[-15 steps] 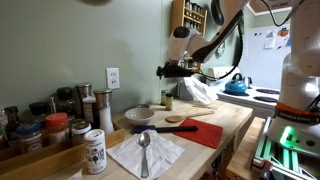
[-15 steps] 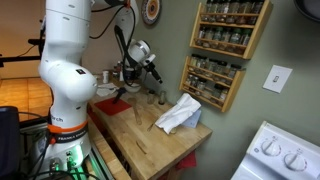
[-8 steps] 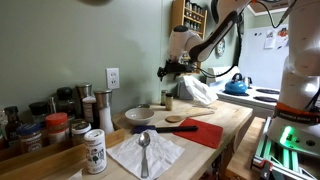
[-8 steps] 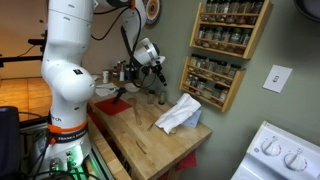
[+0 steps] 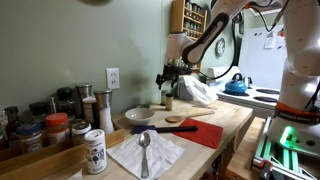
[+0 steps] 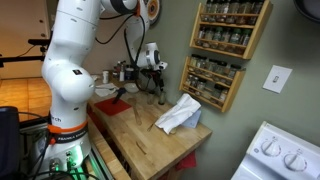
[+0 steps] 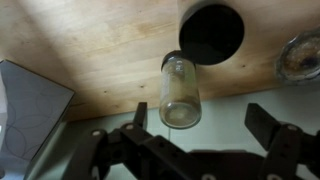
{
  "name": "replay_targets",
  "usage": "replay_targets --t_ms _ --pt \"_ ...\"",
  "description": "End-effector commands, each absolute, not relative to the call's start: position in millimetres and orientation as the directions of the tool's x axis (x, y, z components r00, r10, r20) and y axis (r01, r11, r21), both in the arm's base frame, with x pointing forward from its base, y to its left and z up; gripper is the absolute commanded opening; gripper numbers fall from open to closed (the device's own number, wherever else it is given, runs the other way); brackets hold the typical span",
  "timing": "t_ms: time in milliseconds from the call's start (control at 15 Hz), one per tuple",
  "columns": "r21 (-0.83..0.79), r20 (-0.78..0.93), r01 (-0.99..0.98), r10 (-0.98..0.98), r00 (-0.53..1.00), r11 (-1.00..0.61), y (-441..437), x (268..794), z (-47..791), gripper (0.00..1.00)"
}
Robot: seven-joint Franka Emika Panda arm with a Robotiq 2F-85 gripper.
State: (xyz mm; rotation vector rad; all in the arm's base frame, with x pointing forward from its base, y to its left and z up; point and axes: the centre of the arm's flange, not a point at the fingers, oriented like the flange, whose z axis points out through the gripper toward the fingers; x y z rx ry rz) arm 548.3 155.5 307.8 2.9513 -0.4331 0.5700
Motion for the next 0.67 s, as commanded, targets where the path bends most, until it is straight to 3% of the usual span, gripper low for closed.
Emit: replay_targets --t_ms 0,600 --pt "0.048 0.345 -0.272 -0.24 0.907 -0.961 153 563 303 1.0" --pt "0.06 0.336 -0.299 -0.263 0.905 -0.952 145 578 281 1.0"
